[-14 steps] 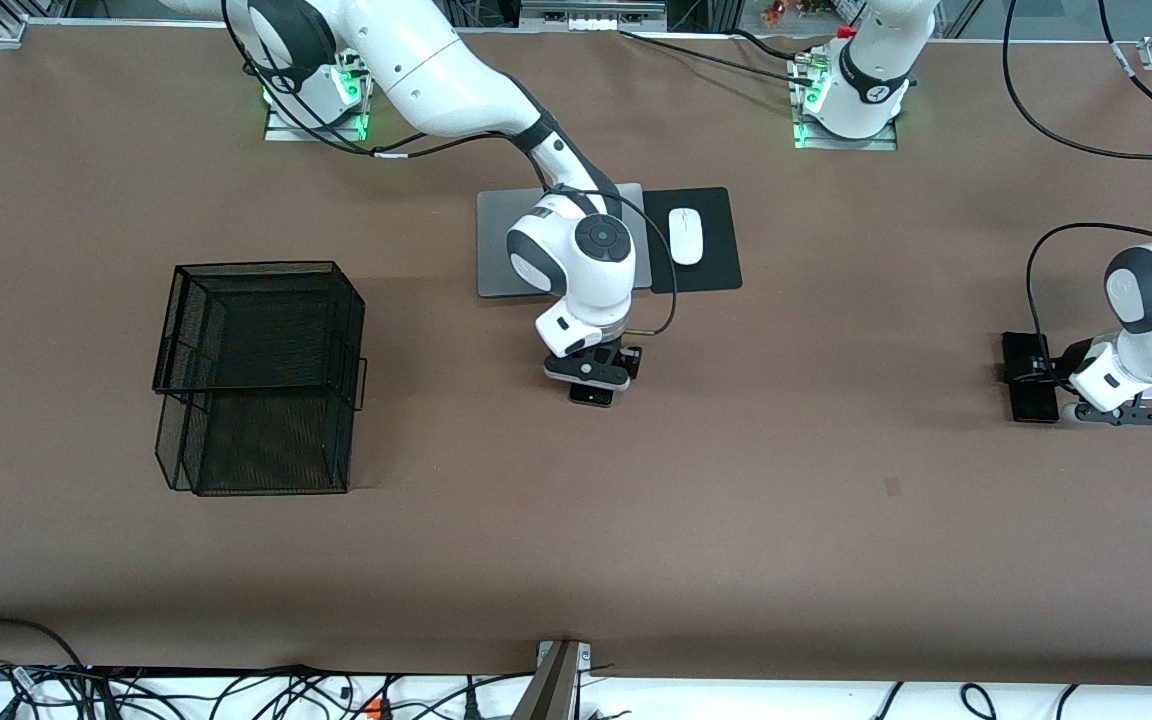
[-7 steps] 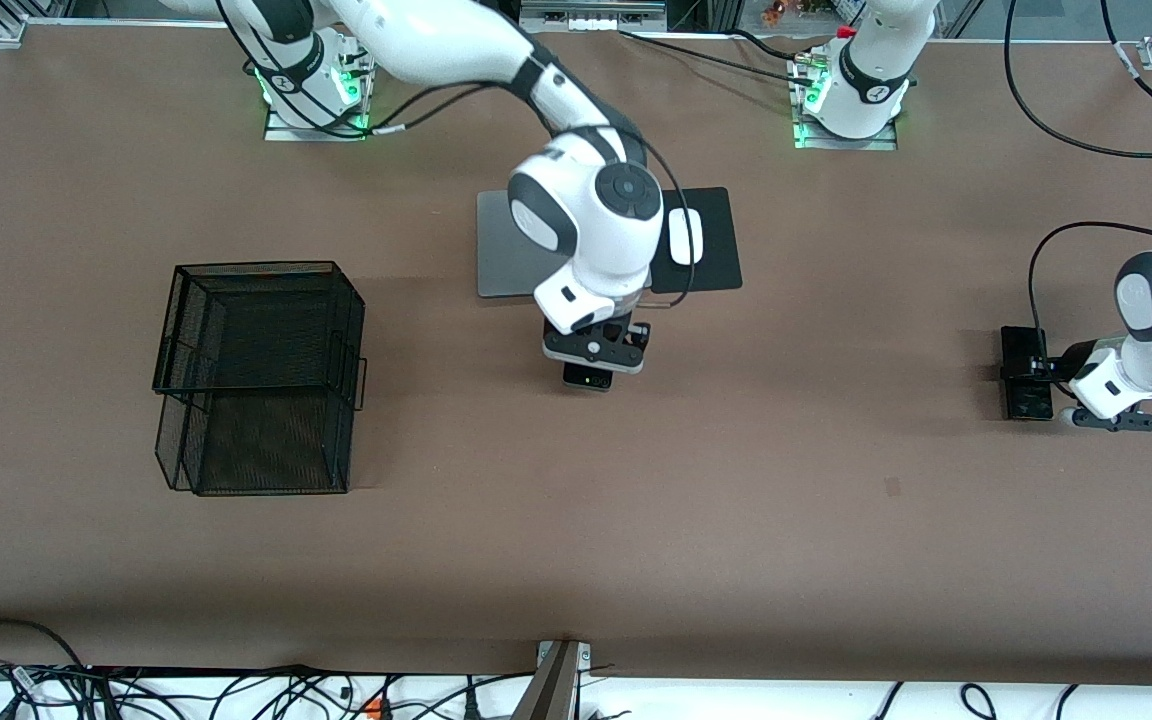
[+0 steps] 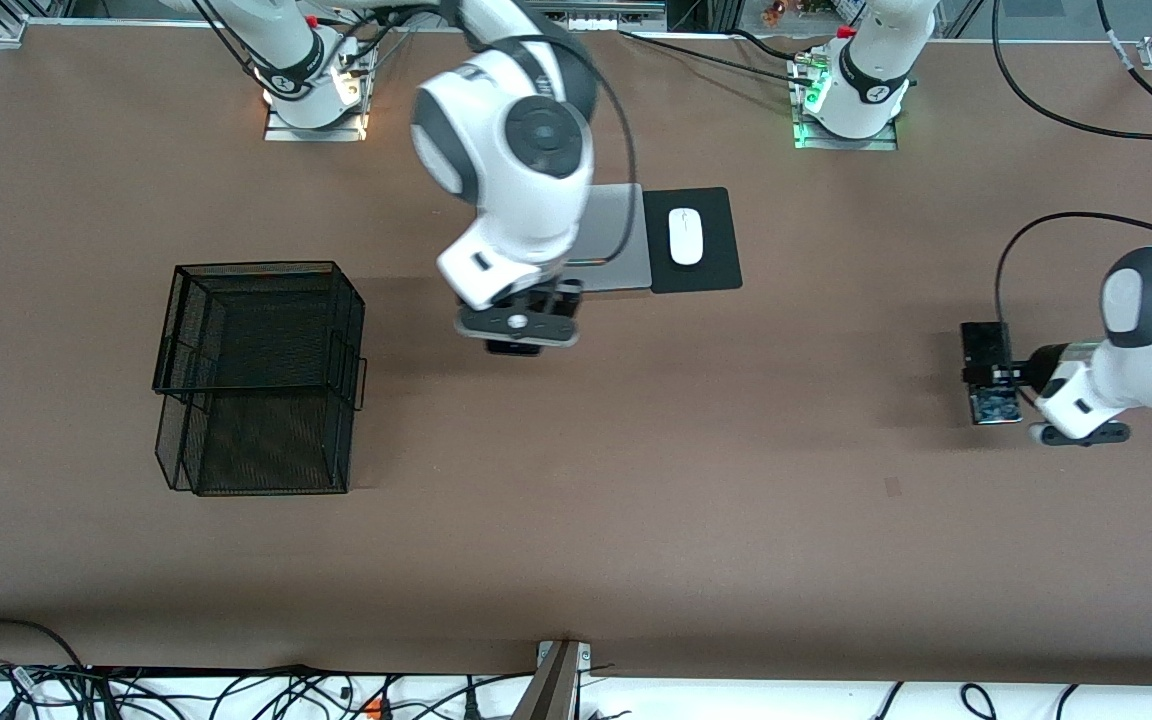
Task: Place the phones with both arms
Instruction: 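Carry the flip phone into the basket with the right gripper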
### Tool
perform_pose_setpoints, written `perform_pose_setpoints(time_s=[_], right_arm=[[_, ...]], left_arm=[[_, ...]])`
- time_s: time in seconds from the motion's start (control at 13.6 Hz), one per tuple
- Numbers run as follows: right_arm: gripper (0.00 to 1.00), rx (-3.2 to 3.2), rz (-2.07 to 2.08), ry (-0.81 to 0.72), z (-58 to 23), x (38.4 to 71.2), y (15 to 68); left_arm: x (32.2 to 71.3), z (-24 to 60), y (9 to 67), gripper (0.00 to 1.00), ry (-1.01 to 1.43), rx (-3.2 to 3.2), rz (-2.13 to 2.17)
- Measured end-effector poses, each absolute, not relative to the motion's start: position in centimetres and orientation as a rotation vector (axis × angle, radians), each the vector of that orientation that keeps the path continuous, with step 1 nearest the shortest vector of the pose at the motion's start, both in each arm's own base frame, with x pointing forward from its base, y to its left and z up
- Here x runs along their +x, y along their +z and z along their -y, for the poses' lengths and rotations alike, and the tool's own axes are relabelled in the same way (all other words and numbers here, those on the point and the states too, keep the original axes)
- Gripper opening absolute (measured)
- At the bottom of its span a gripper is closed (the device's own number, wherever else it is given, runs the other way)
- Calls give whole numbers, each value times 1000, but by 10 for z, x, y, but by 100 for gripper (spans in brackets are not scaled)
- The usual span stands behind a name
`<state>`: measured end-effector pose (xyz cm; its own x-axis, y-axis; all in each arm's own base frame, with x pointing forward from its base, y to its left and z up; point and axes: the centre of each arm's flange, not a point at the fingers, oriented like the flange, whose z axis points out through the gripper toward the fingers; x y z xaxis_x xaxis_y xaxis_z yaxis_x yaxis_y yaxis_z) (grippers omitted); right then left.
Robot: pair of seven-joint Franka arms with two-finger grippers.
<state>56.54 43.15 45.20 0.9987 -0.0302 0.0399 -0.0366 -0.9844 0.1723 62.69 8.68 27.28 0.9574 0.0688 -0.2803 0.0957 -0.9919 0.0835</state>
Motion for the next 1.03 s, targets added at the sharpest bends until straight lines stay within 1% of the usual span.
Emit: perform_pose_setpoints(time_s=[0.22,0.37,0.59,0.81,1.03], right_arm=[[81,2981,-7,4,-316,574,468],[81,3010,-39,-34,-230,566,467],[81,3067,-60,-95,-119,548,447],[81,3091,-88,-94,-41,541,411],[81,3079,-97,-72,-9,538,378]], left_arm=[[635,3,280,79,-429,3026,-140],[639,77,285,79,-441,2983,-214],[645,198,282,79,-454,2918,-301],[643,305,263,79,-364,2853,-406],[625,379,224,79,-262,2786,-406]])
